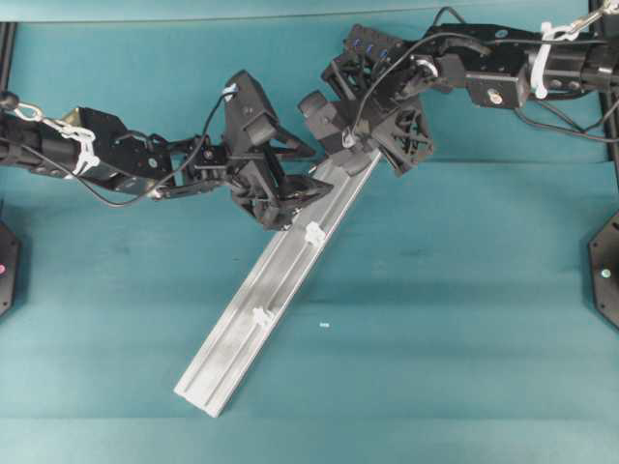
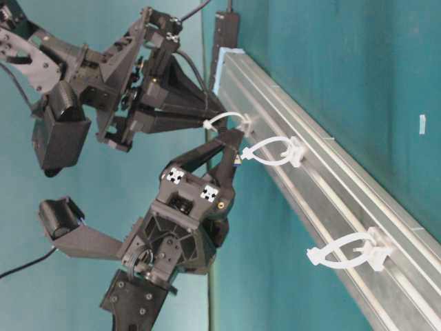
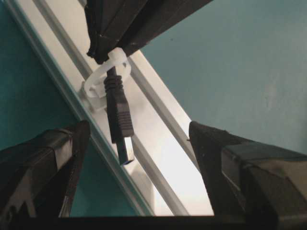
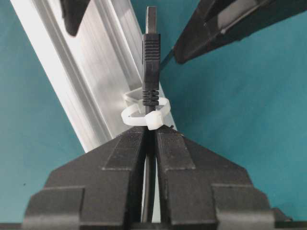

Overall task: Pass the USB cable through three rings with both arms.
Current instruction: 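Move the left gripper to the plug emerging from the first ring, then grasp the plug with the left gripper and pull it through the ring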

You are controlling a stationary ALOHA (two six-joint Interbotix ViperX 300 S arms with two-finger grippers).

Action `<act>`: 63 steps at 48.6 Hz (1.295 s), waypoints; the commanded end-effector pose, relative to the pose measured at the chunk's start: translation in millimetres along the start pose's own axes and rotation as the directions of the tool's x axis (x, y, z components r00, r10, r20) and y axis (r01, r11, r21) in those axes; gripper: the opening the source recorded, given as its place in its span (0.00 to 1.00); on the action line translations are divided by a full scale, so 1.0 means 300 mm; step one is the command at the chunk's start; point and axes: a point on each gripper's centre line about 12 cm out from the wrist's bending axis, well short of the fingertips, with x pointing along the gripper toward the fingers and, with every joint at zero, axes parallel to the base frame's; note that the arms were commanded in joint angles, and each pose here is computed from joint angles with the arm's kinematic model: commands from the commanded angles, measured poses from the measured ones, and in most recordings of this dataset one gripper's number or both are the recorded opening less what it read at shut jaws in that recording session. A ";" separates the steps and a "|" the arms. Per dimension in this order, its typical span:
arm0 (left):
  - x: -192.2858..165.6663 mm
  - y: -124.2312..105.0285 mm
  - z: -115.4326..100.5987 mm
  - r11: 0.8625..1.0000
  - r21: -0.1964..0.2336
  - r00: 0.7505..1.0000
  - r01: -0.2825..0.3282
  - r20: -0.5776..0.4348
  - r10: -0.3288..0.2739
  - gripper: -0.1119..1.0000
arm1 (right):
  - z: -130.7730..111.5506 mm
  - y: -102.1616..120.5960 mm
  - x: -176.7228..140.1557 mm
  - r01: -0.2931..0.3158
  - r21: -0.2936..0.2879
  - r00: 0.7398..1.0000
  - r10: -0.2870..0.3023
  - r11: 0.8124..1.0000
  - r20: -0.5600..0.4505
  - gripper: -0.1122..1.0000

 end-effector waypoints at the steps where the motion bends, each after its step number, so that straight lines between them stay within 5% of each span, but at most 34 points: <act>1: 0.012 -0.004 0.019 1.000 0.001 1.000 0.006 0.021 -0.006 0.91 | 0.015 0.000 0.001 0.005 -0.007 1.000 -0.005 1.000 0.008 0.17; 13: 0.015 -0.003 0.007 1.000 0.010 1.000 0.005 0.013 -0.005 0.82 | 0.015 0.000 0.001 0.005 -0.005 1.000 -0.005 1.000 0.008 0.17; 28: 0.012 -0.005 0.015 0.999 0.052 0.999 0.010 0.032 -0.011 0.19 | 0.015 0.001 0.001 0.003 -0.003 1.000 -0.003 1.000 0.009 0.17; 51: 0.011 -0.002 0.005 0.999 0.053 1.000 0.005 0.014 -0.006 0.18 | 0.017 -0.003 0.001 0.013 0.010 1.000 -0.014 1.000 0.012 0.17; 63: 0.004 0.001 -0.007 0.999 0.046 1.000 0.003 0.005 -0.003 0.18 | 0.017 -0.012 0.000 0.031 0.083 0.999 -0.033 0.996 0.018 0.18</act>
